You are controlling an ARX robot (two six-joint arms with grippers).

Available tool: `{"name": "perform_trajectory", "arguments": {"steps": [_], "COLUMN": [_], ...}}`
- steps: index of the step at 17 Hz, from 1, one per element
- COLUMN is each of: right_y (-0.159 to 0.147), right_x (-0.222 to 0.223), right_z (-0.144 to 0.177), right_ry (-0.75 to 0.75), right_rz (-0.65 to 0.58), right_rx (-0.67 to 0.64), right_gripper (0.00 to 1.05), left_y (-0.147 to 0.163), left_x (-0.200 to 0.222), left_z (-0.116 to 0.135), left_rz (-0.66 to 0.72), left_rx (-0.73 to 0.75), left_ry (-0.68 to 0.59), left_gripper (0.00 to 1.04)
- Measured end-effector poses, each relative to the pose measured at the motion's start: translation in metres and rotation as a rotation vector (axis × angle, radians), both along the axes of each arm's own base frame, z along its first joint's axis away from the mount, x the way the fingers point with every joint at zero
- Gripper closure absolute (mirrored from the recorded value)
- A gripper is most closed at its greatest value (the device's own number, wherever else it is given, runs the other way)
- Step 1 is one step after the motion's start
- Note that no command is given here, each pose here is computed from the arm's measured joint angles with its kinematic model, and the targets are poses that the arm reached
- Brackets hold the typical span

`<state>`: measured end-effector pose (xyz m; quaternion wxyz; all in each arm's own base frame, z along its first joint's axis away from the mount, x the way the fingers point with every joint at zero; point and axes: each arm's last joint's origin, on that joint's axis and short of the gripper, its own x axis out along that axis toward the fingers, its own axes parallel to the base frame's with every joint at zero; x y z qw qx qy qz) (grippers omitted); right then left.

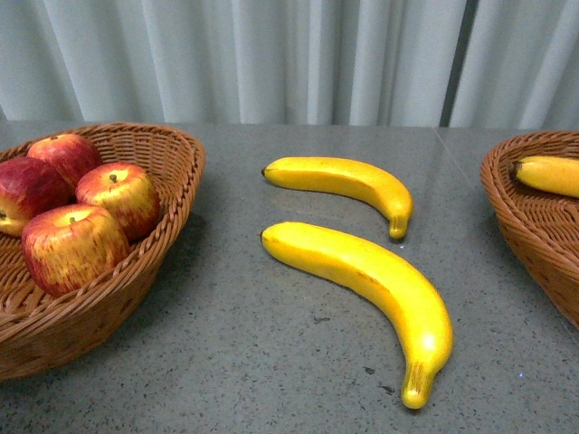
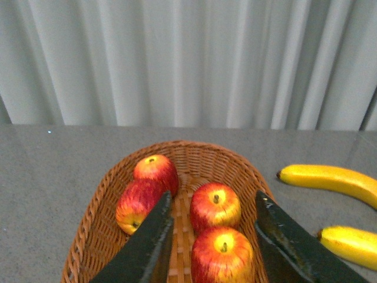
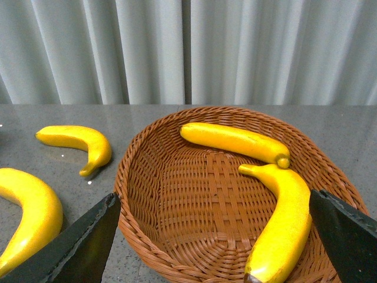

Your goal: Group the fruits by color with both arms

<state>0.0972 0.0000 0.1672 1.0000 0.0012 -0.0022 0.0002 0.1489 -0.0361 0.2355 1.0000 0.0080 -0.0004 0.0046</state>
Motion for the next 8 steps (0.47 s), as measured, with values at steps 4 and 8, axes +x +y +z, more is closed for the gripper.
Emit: {"name": "perform_trajectory", "arguments": {"steps": [4,8], "right_y": [0.0,0.0], "right_x": [0.0,0.0], "right_z": [0.0,0.0], "right_ry": [0.0,0.0], "right_rz": [-0.001,-0.001], "right_rx": [0.0,0.0], "right_gripper": [0.07,0.07], "left_y": [0.015,0.023], "left_x": [-0.011,-0.02], "left_z": [-0.023,-0.038], "left_rz": [-0.005,-0.006], "left_rx": [-0.009,-0.012], "left_ry": [0.004,0.006], "left_gripper": [1.0,1.03]}}
